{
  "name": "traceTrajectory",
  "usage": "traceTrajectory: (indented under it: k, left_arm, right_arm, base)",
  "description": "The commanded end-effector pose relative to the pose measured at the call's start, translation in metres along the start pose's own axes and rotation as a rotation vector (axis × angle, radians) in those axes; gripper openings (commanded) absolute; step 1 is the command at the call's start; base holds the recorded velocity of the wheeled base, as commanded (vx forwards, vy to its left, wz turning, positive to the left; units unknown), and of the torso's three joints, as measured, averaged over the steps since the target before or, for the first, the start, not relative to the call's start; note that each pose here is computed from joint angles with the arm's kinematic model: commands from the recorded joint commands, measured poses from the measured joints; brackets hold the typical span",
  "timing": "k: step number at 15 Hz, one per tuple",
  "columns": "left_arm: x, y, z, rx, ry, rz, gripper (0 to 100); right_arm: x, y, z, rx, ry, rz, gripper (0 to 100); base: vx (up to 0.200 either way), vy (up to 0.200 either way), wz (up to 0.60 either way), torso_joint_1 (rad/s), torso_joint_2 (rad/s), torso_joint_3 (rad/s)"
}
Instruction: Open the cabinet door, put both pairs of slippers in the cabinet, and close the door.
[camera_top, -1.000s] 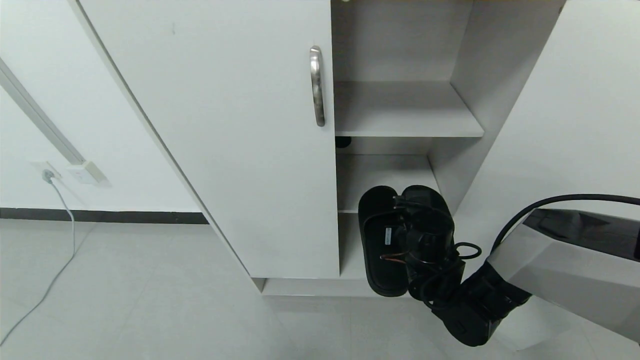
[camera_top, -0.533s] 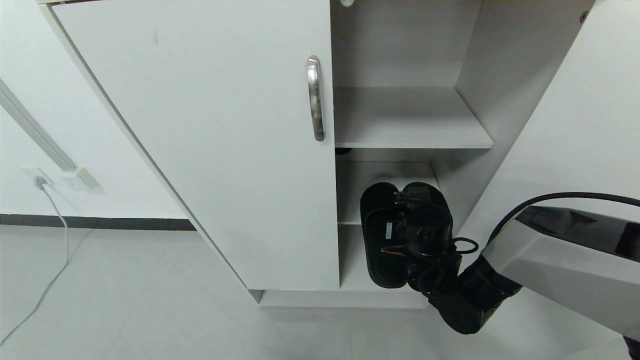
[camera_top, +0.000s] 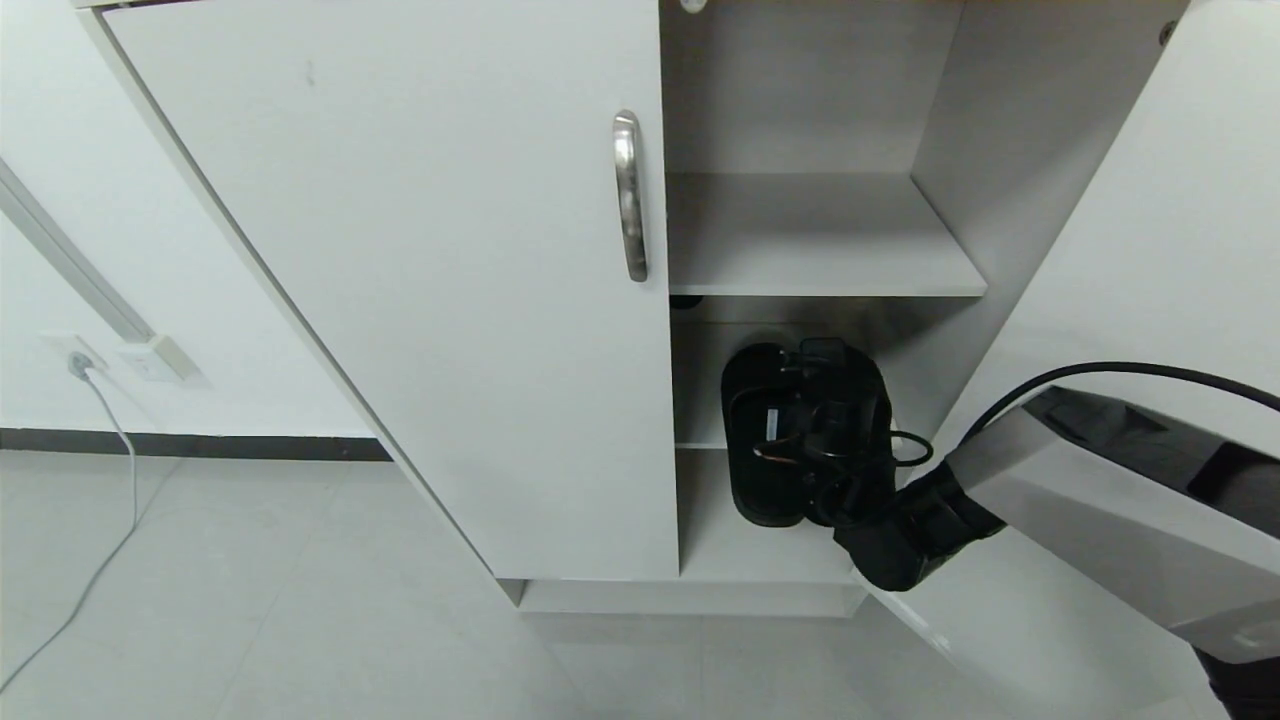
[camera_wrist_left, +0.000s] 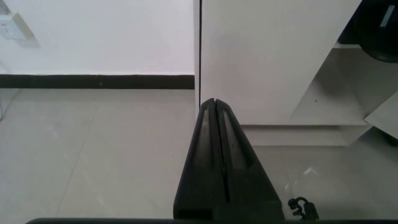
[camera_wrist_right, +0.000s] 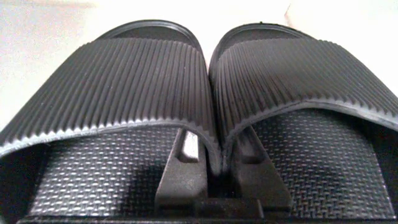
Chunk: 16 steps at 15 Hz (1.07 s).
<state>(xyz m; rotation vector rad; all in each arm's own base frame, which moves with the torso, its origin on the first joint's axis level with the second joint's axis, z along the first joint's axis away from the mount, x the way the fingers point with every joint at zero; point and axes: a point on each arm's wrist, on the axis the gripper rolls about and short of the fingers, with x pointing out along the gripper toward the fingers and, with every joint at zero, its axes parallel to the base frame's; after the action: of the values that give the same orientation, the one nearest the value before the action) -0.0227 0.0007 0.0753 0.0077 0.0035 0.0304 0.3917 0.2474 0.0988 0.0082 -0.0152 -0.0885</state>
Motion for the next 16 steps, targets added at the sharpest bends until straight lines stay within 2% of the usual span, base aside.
traceTrajectory:
  k: [1, 7, 9, 16]
  left_arm:
    - [0.000, 0.000, 0.000, 0.000, 0.001, 0.000, 0]
    - [0.000, 0.000, 0.000, 0.000, 0.001, 0.000, 0]
    - [0.000, 0.000, 0.000, 0.000, 0.001, 0.000, 0]
    - [0.000, 0.000, 0.000, 0.000, 0.001, 0.000, 0]
  right_arm:
    - [0.018, 0.003, 0.004, 0.013, -0.019, -0.017, 0]
    - [0.047, 0.014, 0.017, 0.025, -0.035, -0.031, 0]
    - [0.053, 0.016, 0.016, 0.014, -0.022, 0.016, 0]
    - [0.075, 0.012, 0.004, 0.000, -0.005, 0.009, 0]
  base:
    - [0.000, 0.000, 0.00, 0.000, 0.00, 0.000]
    - [0.000, 0.000, 0.00, 0.000, 0.00, 0.000]
    - [0.000, 0.000, 0.00, 0.000, 0.00, 0.000]
    - [0.000, 0.000, 0.00, 0.000, 0.00, 0.000]
